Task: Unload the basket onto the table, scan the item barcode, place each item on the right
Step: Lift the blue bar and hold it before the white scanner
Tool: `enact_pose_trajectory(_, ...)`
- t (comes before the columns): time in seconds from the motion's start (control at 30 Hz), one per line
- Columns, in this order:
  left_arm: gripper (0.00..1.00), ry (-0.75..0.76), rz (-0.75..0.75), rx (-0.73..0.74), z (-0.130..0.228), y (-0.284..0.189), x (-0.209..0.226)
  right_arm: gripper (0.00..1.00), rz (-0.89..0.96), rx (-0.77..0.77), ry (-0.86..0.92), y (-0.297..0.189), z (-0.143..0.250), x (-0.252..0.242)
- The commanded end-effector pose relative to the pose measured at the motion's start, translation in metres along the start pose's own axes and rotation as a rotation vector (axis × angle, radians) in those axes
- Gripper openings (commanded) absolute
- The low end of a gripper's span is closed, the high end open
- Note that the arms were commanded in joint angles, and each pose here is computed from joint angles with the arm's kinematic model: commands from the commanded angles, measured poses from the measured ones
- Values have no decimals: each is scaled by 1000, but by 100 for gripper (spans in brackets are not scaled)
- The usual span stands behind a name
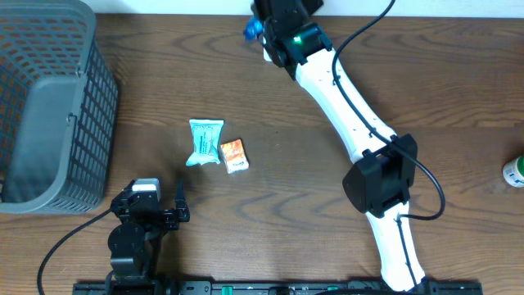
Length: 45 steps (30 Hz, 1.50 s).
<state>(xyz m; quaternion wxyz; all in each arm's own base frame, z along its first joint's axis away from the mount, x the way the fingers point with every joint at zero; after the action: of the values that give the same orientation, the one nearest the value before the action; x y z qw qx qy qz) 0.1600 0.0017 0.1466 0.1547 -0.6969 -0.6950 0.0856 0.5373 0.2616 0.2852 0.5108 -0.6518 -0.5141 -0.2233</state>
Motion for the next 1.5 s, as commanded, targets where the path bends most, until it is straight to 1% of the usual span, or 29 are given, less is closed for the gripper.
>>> enact_pose_trajectory(0.0,98,13,-16,26,9,3,1,1,-27,-109,-183,34,-15,-10)
enact_pose_trajectory(0.13,97,13,-16,26,9,3,1,1,-138,-124,-270,69,-10,-16)
enact_pose_trajectory(0.23,98,13,-16,26,9,3,1,1,-247,-41,-313,93,-5,-23)
enact_pose_trajectory(0.33,98,13,-16,26,9,3,1,1,-391,64,-309,116,-2,-34)
enact_pose_trajectory(0.47,98,13,-16,26,9,3,1,1,-511,174,-318,142,-4,-61)
enact_pose_trajectory(0.6,98,13,-16,26,9,3,1,1,-531,245,-349,152,-10,-78)
enact_pose_trajectory(0.67,98,13,-16,26,9,3,1,1,-556,282,-402,152,-11,-81)
enact_pose_trajectory(0.73,98,13,-16,26,9,3,1,1,-625,344,-470,147,-7,-79)
enact_pose_trajectory(0.77,98,13,-16,26,9,3,1,1,-637,363,-474,146,-6,-79)
enact_pose_trajectory(0.83,98,13,-16,26,9,3,1,1,-624,402,-472,147,-7,-85)
enact_pose_trajectory(0.93,98,13,-16,26,9,3,1,1,-526,438,-471,154,-11,-104)
enact_pose_trajectory(1.1,98,13,-16,26,9,3,1,1,-477,424,-551,160,-21,-118)
enact_pose_trajectory(1.27,98,13,-16,26,9,3,1,1,-448,415,-537,156,-46,-117)
enact_pose_trajectory(1.33,98,13,-16,26,9,3,1,1,-423,410,-539,149,-62,-113)
enact_pose_trajectory(1.47,98,13,-16,26,9,3,1,1,-389,360,-604,123,-100,-90)
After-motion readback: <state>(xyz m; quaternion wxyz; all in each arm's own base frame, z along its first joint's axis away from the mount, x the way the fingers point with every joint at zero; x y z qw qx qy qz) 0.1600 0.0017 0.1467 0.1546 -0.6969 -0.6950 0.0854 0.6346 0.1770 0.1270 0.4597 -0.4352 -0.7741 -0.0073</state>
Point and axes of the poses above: each gripper's point midway between its finger pads, its own y axis out along the fingers, its own x axis along the line the jaws close on, z = x × y, the point moved 7 cm from there along -y, back along the fingers, and after that the axes turned 6 degrees about y, right-handed, at the moved point
